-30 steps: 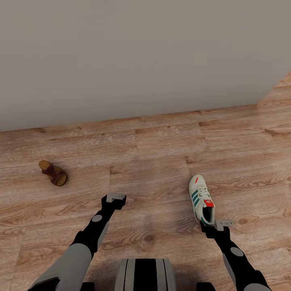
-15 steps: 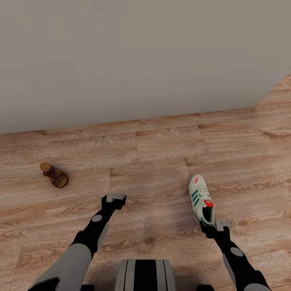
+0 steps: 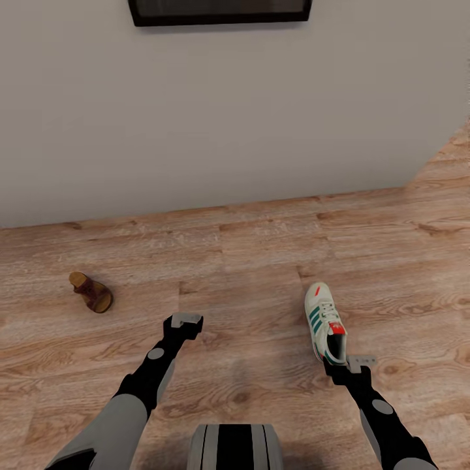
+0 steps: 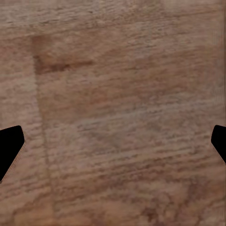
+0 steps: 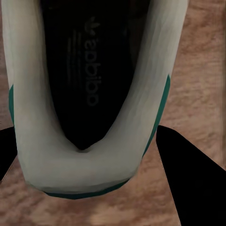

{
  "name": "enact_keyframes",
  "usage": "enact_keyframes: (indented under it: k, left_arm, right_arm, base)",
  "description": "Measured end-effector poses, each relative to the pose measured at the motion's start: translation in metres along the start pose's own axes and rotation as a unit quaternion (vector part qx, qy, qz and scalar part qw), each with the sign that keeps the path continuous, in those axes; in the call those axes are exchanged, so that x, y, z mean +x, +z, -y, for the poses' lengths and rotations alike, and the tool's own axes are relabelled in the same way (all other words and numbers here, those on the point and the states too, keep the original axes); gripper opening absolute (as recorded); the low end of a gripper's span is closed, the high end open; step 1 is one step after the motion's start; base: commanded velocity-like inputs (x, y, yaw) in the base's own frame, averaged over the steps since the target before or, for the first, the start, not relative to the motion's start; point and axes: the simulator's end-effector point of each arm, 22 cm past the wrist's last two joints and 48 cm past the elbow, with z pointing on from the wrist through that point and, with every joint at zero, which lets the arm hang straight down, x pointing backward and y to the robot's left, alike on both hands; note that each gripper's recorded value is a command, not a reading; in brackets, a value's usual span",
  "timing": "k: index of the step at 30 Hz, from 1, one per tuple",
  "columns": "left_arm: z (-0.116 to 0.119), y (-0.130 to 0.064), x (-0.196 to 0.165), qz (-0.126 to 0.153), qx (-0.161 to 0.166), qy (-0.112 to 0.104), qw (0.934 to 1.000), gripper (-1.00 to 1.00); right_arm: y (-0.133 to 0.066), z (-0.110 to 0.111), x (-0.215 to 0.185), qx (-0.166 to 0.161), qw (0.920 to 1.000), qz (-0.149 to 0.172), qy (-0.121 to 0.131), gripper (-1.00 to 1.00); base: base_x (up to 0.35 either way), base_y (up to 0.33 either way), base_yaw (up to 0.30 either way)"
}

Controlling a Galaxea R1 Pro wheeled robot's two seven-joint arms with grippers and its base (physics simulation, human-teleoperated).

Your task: Pick up the two gym shoes and the two sandals from the corridor floor and place them onto the hallstand (shoe rack) in the corridor, making sure they are on the rack and not on the floor. Arrange them so the two gym shoes are next to each other and the two sandals are next to each other.

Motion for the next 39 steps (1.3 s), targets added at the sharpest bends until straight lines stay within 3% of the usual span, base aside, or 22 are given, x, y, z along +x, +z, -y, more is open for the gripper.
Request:
enact_keyframes:
  k: [12, 15, 20, 27, 33, 39]
  left_arm:
    - [-0.003, -0.013, -0.023, 0.019, -0.006, -0.002, 0.9998, 1.00]
    - [-0.021, -0.018, -0.026, 0.021, -0.017, 0.008, 0.9996, 1.00]
    - [-0.045, -0.034, -0.013, 0.013, -0.033, 0.017, 0.9992, 1.00]
    - [-0.051, -0.056, 0.008, 0.002, -0.041, 0.020, 0.9990, 1.00]
    - [-0.052, -0.074, 0.024, -0.004, -0.044, 0.018, 0.9988, 1.00]
    - [-0.063, -0.093, 0.037, -0.001, -0.060, 0.002, 0.9982, 1.00]
  right_arm:
    - [-0.008, -0.001, -0.030, 0.000, 0.9996, 0.028, 0.003, -1.00]
    - [-0.010, -0.003, -0.043, -0.001, 0.9991, 0.041, 0.006, -1.00]
    - [-0.017, 0.001, -0.064, 0.002, 0.9977, 0.067, 0.003, -1.00]
    - [-0.027, 0.010, -0.088, 0.008, 0.9951, 0.099, -0.001, -1.00]
    - [-0.047, 0.024, -0.064, 0.022, 0.9952, 0.095, 0.009, -1.00]
    - [-0.077, 0.047, -0.040, 0.050, 0.9911, 0.121, 0.026, -1.00]
  base:
    - [0.000, 0.000, 0.000]
    - [0.000, 0.000, 0.000]
    - [0.000, 0.000, 0.000]
    - [0.000, 0.000, 0.000]
    - [0.000, 0.000, 0.000]
    - [0.000, 0.000, 0.000]
